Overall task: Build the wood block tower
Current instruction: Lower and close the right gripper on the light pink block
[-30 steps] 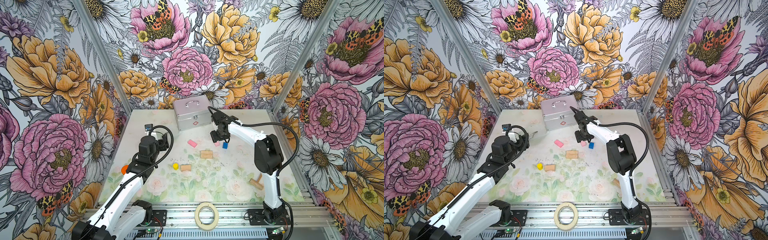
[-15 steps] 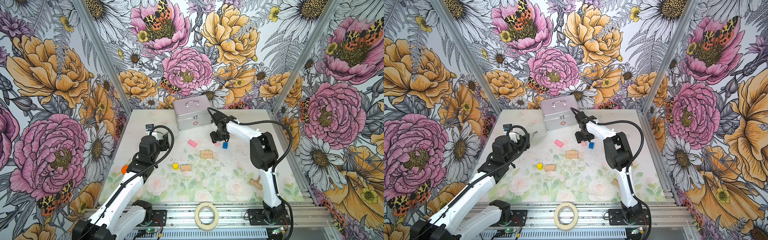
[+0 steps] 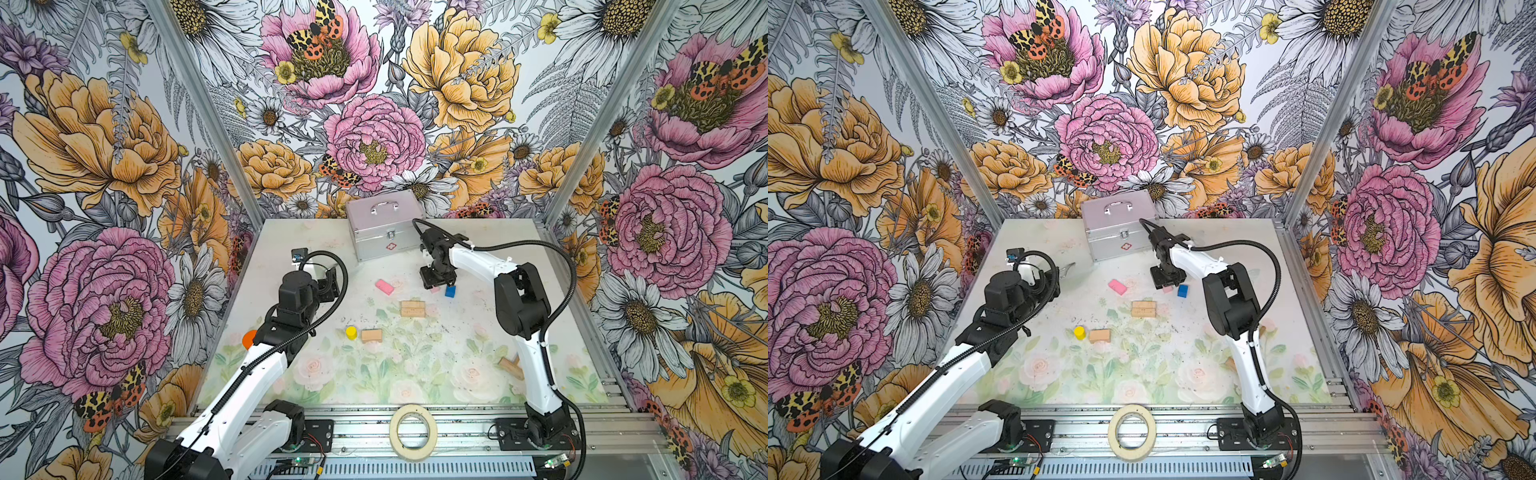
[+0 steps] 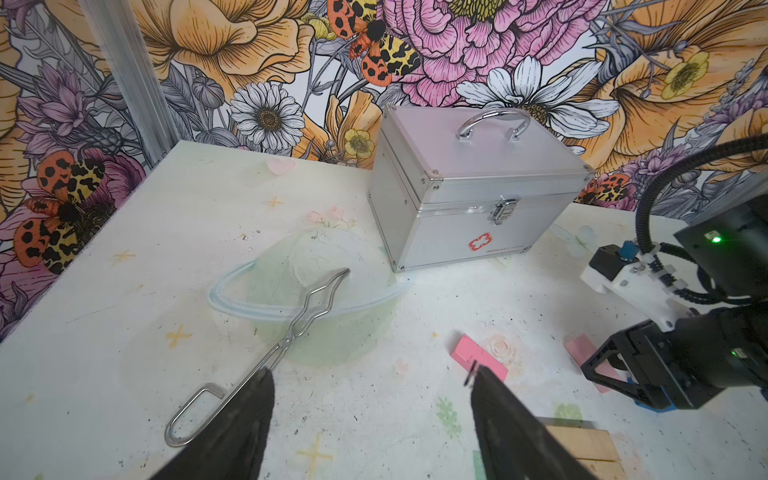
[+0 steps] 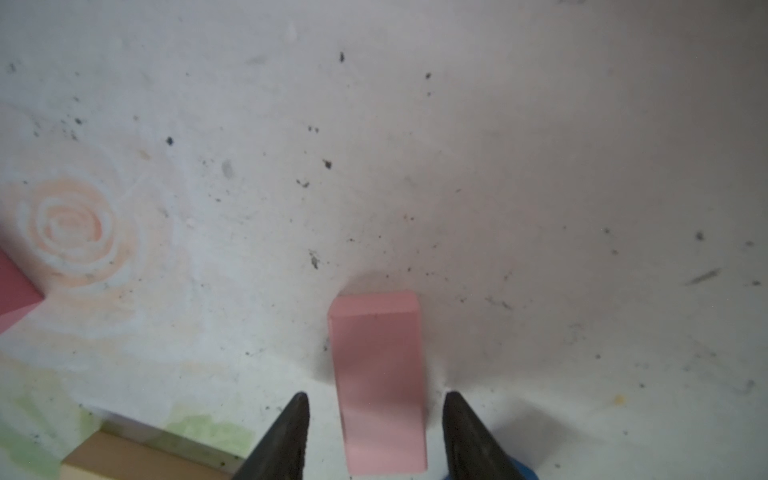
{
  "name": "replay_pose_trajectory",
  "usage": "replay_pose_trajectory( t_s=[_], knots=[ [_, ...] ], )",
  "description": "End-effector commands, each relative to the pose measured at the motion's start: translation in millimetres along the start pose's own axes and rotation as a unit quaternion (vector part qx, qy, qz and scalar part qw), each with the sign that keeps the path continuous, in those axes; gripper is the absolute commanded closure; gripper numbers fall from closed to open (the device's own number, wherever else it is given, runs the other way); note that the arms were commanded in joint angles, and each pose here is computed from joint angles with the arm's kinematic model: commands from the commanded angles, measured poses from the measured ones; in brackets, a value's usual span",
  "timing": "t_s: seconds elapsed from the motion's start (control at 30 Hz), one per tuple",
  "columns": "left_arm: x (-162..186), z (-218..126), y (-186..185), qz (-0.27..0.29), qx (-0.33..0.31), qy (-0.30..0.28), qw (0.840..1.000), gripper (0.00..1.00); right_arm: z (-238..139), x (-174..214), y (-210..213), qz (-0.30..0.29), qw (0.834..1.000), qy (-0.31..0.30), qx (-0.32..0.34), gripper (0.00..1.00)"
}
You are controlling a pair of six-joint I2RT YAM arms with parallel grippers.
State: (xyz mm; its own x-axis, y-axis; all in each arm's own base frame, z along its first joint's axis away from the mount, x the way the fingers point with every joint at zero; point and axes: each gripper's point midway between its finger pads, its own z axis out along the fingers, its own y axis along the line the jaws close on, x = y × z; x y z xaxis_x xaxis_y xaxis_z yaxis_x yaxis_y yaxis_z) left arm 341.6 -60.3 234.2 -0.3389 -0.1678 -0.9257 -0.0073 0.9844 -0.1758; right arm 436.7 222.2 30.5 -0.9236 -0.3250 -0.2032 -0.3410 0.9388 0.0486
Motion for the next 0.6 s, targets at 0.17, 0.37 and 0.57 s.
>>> replay_pose_trajectory(
  t_s=[0.17,0.37,0.57],
  knots=[
    [-6.7,0.5,-2.1,-0.003,0.008,-0.008,1.0,0.24,9.5,-2.6,6.8,0.003,1.0,0.004,-0.003,0.62],
    [-6.6,0.7,-1.8,-0.002,0.007,-0.008,1.0,0.24,8.5,-1.7,5.6,0.009,1.0,0.003,0.005,0.86],
    [-8.3,-0.1,-0.9,-0.003,0.006,-0.01,1.0,0.24,-10.9,-5.0,5.4,0.03,0.999,-0.016,0.018,1.0]
  ],
)
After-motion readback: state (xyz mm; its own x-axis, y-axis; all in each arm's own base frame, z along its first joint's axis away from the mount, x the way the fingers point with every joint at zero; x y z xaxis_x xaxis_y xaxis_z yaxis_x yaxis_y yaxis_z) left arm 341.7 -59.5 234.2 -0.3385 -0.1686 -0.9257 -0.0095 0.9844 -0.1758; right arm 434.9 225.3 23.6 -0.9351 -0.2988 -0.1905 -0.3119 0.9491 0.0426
